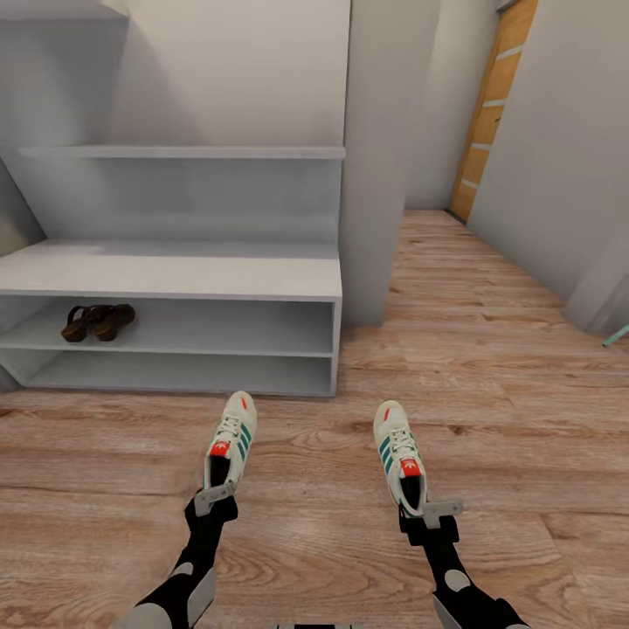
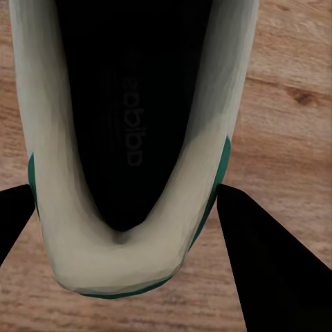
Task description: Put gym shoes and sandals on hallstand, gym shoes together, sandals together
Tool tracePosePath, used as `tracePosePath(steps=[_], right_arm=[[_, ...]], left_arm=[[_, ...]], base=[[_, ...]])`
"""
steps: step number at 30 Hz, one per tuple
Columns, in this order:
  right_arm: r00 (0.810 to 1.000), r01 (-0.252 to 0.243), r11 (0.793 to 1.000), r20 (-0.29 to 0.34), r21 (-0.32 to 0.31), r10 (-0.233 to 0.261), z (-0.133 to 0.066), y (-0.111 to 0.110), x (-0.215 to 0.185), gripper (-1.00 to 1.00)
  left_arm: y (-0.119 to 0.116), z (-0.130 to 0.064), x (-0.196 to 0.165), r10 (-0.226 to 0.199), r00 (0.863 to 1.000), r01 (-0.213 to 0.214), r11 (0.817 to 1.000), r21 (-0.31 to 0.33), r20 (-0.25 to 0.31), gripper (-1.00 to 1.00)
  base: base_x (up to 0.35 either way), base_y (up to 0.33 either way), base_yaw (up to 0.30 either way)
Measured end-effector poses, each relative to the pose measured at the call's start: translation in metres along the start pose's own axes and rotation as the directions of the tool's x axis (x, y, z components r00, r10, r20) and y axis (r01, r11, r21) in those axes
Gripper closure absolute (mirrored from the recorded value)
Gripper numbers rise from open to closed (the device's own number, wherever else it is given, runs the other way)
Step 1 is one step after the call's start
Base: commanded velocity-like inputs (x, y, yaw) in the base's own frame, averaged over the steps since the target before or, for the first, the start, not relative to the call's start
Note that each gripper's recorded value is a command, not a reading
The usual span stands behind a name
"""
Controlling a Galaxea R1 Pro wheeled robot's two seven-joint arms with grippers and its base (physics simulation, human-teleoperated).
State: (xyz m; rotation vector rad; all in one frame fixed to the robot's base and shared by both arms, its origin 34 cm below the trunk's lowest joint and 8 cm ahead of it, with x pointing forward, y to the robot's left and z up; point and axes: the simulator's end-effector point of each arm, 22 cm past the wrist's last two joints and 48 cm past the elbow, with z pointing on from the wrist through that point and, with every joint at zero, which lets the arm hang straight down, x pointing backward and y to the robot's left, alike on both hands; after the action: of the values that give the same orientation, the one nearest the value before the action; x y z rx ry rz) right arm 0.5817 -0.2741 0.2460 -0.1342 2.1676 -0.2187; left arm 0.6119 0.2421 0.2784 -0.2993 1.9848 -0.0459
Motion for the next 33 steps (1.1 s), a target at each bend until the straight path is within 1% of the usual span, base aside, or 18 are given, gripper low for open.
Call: tracePosePath(steps=[1, 3, 4, 6, 8, 11, 12, 13, 15, 17, 19, 20, 22, 23, 26, 29, 31, 33], right_arm=[[1.0, 0.0, 1.0, -0.001, 0.0, 0.0, 0.0, 0.0, 0.0, 1.0], [1.0, 0.0, 1.0, -0.002, 0.001, 0.0, 0.0, 0.0, 0.001, 1.0], [1.0, -0.001, 1.0, -0.004, 0.002, 0.001, 0.0, -0.001, 0.001, 1.0], [1.0, 0.0, 1.0, -0.007, 0.003, 0.0, 0.0, -0.001, 0.002, 1.0], [1.0, 0.002, 1.0, -0.012, 0.004, -0.002, -0.001, -0.002, 0.004, 1.0], [1.0, 0.007, 1.0, -0.024, 0.009, -0.007, -0.002, -0.006, 0.01, 1.0], [1.0, 0.009, 1.0, -0.027, 0.012, -0.008, -0.002, -0.009, 0.012, 1.0], [0.999, 0.014, 1.0, -0.032, 0.026, -0.013, -0.001, -0.02, 0.015, 1.0], [0.999, 0.029, 0.999, -0.036, 0.039, -0.027, -0.001, -0.032, 0.018, 1.0], [0.998, 0.04, 0.998, -0.041, 0.05, -0.038, -0.001, -0.044, 0.02, 1.0], [0.998, 0.049, 0.997, -0.043, 0.057, -0.047, 0.0, -0.051, 0.022, 1.0], [0.998, 0.053, 0.996, -0.046, 0.065, -0.05, 0.0, -0.058, 0.023, 1.0], [0.997, 0.06, 0.996, -0.047, 0.067, -0.057, 0.0, -0.061, 0.024, 1.0], [0.997, 0.062, 0.996, -0.048, 0.07, -0.058, 0.0, -0.064, 0.024, 1.0], [0.997, 0.066, 0.995, -0.05, 0.073, -0.062, 0.0, -0.067, 0.025, 1.0], [0.996, 0.069, 0.995, -0.053, 0.076, -0.065, 0.0, -0.07, 0.026, 1.0], [0.996, 0.071, 0.994, -0.054, 0.08, -0.067, 0.0, -0.073, 0.026, 1.0], [0.996, 0.073, 0.994, -0.054, 0.081, -0.069, 0.0, -0.074, 0.026, 1.0]], left_arm=[[-0.005, -0.002, 0.002, -0.034, 0.999, 0.034, 0.998, -0.054, 0.0, 1.0], [-0.007, -0.005, 0.004, -0.039, 0.999, 0.038, 0.993, -0.114, -0.003, 1.0], [-0.001, -0.007, 0.005, -0.029, 1.0, 0.028, 0.985, -0.172, -0.002, 1.0], [0.007, -0.008, -0.001, 0.007, 1.0, -0.005, 0.977, -0.215, 0.007, 1.0], [0.009, -0.006, -0.009, 0.028, 0.999, -0.022, 0.973, -0.229, 0.023, 1.0], [0.015, 0.001, -0.034, 0.055, 0.996, -0.036, 0.968, -0.25, 0.07, 1.0], [0.017, 0.004, -0.041, 0.061, 0.995, -0.039, 0.966, -0.256, 0.08, 1.0], [0.021, 0.01, -0.057, 0.073, 0.993, -0.045, 0.962, -0.269, 0.093, 1.0], [0.023, 0.018, -0.079, 0.095, 0.99, -0.063, 0.959, -0.276, 0.103, 1.0], [0.021, 0.025, -0.101, 0.126, 0.987, -0.093, 0.957, -0.273, 0.104, 1.0], [0.012, 0.032, -0.123, 0.164, 0.982, -0.134, 0.957, -0.259, 0.097, 1.0], [0.001, 0.036, -0.141, 0.197, 0.976, -0.17, 0.955, -0.243, 0.091, 1.0], [-0.006, 0.039, -0.159, 0.209, 0.974, -0.182, 0.954, -0.237, 0.092, 1.0], [-0.012, 0.039, -0.175, 0.206, 0.974, -0.179, 0.956, -0.233, 0.096, 1.0], [-0.019, 0.039, -0.192, 0.174, 0.982, -0.152, 0.963, -0.224, 0.081, 1.0], [-0.037, 0.036, -0.207, 0.133, 0.991, -0.126, 0.974, -0.189, 0.024, 1.0], [-0.053, 0.032, -0.216, 0.123, 0.992, -0.123, 0.98, -0.157, -0.006, 1.0], [-0.061, 0.03, -0.219, 0.125, 0.992, -0.127, 0.982, -0.139, -0.024, 1.0]], base=[[0.0, 0.0, 0.0], [0.0, 0.0, 0.0], [0.0, 0.0, 0.0], [0.0, 0.0, 0.0], [0.0, 0.0, 0.0], [0.0, 0.0, 0.0], [0.0, 0.0, 0.0], [0.0, 0.0, 0.0], [0.0, 0.0, 0.0], [0.0, 0.0, 0.0], [0.0, 0.0, 0.0], [0.0, 0.0, 0.0], [0.0, 0.0, 0.0], [0.0, 0.0, 0.0], [0.0, 0.0, 0.0], [0.0, 0.0, 0.0], [0.0, 0.0, 0.0], [0.0, 0.0, 0.0]])
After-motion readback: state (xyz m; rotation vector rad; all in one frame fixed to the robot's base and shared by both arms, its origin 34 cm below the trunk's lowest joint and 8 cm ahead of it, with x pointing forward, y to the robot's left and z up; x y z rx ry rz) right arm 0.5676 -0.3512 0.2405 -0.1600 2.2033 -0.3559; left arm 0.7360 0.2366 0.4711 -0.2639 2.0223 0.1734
